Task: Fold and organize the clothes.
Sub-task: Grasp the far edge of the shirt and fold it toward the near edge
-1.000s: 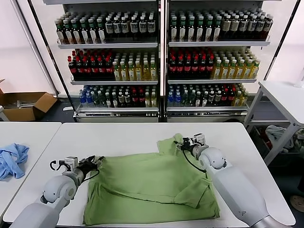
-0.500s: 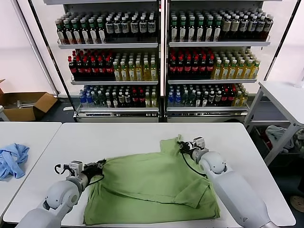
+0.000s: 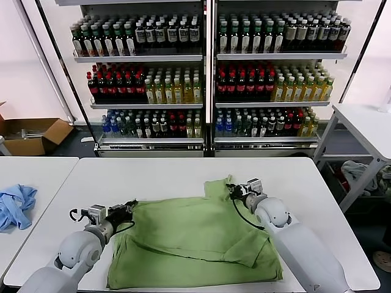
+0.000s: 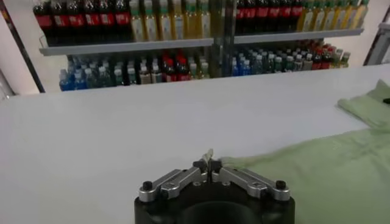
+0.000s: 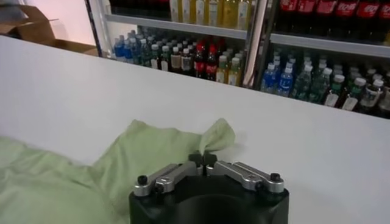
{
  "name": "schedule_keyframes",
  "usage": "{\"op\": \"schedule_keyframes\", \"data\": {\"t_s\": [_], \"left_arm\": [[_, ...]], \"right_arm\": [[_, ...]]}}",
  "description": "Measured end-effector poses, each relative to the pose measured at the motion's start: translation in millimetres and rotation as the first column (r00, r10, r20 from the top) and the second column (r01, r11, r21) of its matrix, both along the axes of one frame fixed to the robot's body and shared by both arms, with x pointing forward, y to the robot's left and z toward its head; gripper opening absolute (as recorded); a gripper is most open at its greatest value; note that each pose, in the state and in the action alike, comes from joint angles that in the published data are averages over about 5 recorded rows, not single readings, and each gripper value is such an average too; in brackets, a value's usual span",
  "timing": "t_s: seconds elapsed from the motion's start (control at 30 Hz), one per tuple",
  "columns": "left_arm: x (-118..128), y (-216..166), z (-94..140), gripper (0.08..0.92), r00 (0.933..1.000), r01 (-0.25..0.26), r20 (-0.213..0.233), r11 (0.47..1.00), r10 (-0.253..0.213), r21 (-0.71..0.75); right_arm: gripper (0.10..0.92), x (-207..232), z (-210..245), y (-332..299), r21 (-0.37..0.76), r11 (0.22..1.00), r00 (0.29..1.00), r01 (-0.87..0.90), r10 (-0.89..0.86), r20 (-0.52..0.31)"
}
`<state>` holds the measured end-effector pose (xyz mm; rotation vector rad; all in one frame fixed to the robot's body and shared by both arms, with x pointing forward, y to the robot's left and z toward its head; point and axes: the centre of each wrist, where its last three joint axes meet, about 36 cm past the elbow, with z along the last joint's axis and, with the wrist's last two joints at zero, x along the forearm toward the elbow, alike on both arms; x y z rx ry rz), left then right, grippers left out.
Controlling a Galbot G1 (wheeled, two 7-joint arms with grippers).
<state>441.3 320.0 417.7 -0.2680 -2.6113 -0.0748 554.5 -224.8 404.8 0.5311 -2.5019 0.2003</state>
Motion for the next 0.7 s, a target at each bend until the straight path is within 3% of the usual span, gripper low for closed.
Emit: {"op": "schedule_keyframes", "data": {"t_s": [0.33,0.7], "left_arm": [[-14.1,6.4,15.9,0.087,0.9968,0.001,0.080,0.999,-0.004,0.039],[-60.4,-3.7,17.7,0.087,0.9921,-0.005,0.125,0.993,-0.010,0.117]], "right_arm": [[0.112,-29.8,35.5,-17.8,-0.009,1.000,0.997,-0.026,0.027,0.076],[0.112,-97.1,65.6,-45.6,-0.045,0.998,0.988,-0.045,0.051,0.146]]}}
